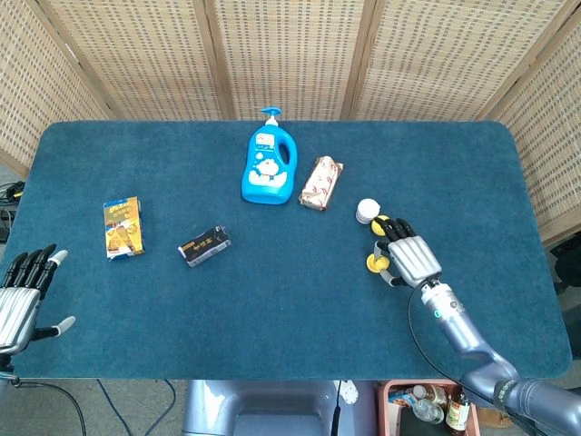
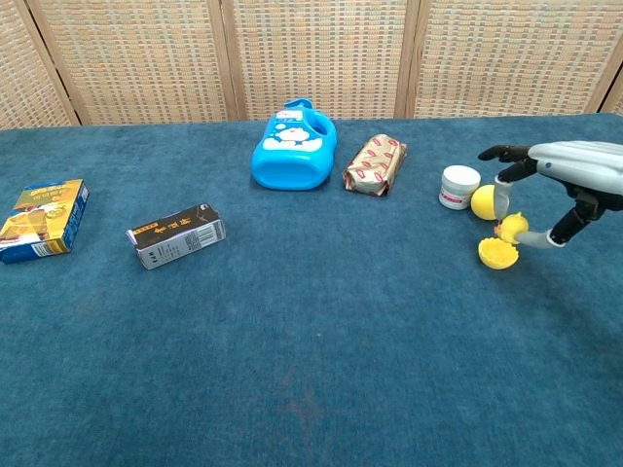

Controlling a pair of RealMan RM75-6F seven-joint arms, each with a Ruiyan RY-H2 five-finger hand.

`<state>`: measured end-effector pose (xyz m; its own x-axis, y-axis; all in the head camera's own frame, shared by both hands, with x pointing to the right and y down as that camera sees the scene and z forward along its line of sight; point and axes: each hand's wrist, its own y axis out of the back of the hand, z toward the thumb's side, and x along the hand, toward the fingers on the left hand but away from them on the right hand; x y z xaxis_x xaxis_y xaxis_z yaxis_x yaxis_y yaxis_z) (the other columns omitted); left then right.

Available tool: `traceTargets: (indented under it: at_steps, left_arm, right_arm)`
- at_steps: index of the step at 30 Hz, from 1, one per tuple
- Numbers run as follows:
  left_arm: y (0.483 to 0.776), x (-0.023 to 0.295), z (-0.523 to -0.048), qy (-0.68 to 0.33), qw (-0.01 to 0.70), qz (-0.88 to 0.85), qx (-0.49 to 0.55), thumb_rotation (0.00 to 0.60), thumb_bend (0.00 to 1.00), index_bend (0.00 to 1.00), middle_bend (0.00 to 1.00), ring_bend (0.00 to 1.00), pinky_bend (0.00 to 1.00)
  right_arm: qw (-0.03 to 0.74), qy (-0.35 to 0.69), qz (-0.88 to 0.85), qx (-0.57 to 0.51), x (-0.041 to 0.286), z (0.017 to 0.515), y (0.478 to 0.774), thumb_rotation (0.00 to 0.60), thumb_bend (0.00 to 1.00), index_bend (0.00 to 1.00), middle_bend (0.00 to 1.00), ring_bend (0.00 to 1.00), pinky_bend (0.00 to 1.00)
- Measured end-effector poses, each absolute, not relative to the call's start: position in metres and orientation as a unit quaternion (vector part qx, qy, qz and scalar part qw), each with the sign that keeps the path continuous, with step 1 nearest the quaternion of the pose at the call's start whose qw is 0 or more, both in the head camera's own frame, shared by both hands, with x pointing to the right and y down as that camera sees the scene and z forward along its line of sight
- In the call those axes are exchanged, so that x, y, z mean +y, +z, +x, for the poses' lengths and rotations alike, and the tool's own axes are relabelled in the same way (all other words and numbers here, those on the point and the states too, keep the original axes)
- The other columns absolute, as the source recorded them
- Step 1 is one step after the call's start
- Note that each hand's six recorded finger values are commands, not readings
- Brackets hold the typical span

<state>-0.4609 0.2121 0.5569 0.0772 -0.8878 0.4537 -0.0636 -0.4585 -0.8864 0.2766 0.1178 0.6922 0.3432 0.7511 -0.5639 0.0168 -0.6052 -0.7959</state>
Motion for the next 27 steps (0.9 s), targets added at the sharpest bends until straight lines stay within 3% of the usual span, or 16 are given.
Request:
traceTargets:
  at_steps: [20,23,25,27]
  left_arm:
    - [0.557,0.209,-0.463,-0.569,0.357,-0.640,0.375,0.600,0.00,0.00,0.00,0.00,0.00]
    - [0.558,0.209,-0.464,-0.569,0.356,-0.639,0.374,0.600,0.00,0.00,0.00,0.00,0.00]
    - [0.558,0.209,-0.464,-0.570,0.356,-0.640,0.374,0.600,0.00,0.00,0.00,0.00,0.00]
    - [0.558,0.209,-0.463,-0.570,0.356,-0.640,0.374,0.600,0.00,0.00,0.00,0.00,0.00]
  right_arm:
    - [0.371,0.546,-0.714,-0.236,0.112,0.267,0.718,0.600,0.35,0.51,0.00,0.00,0.00]
    - [0.371,0.551,-0.712,-0.229,0.113,0.269,0.720,0.600,0.34,0.40,0.00,0.00,0.00]
    - [0.371,0.553,-0.711,-0.226,0.114,0.270,0.721,0.600,0.29,0.25,0.00,0.00,0.00]
    - [0.370,0.553,-0.712,-0.223,0.115,0.270,0.722,0.600,0.22,0.20,0.00,0.00,0.00]
